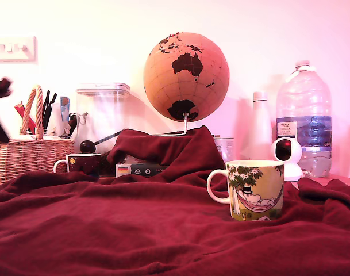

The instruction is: Pick up the coffee capsules on the table and drop them inside the coffee cup

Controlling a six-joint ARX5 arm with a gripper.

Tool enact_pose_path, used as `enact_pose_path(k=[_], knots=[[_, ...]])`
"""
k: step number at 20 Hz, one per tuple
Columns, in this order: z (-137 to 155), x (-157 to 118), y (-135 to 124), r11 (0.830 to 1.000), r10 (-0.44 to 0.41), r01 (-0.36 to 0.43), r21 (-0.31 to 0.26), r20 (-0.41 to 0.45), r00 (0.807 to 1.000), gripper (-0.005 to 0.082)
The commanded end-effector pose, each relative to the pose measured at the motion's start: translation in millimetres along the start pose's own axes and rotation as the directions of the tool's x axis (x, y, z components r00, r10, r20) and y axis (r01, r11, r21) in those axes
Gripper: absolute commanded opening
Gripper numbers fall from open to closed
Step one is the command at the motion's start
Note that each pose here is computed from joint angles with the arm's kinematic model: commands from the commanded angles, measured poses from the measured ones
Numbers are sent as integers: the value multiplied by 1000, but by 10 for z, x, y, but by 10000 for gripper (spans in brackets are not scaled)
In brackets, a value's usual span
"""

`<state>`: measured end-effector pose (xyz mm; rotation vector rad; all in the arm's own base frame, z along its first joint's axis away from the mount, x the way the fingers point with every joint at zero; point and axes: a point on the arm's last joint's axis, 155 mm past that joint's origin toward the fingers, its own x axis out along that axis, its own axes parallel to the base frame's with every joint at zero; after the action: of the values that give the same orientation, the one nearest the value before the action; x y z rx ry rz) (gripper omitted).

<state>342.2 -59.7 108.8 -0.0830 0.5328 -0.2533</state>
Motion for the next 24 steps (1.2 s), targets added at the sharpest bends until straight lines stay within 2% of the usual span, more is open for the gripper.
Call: enact_pose_path(k=[1,6,10,13,18,24], knots=[[-138,-64,18,1000,11,-11,0,14,1000,-22],[-420,-250,32,999,32,-32,-13,46,998,-22],[-539,-362,46,998,47,-45,-31,80,996,-22],[-549,-441,49,997,57,-51,-57,99,994,-22],[-613,-559,71,995,81,-76,-60,87,993,-22],[-539,-740,56,995,92,-85,-53,144,985,-22]])
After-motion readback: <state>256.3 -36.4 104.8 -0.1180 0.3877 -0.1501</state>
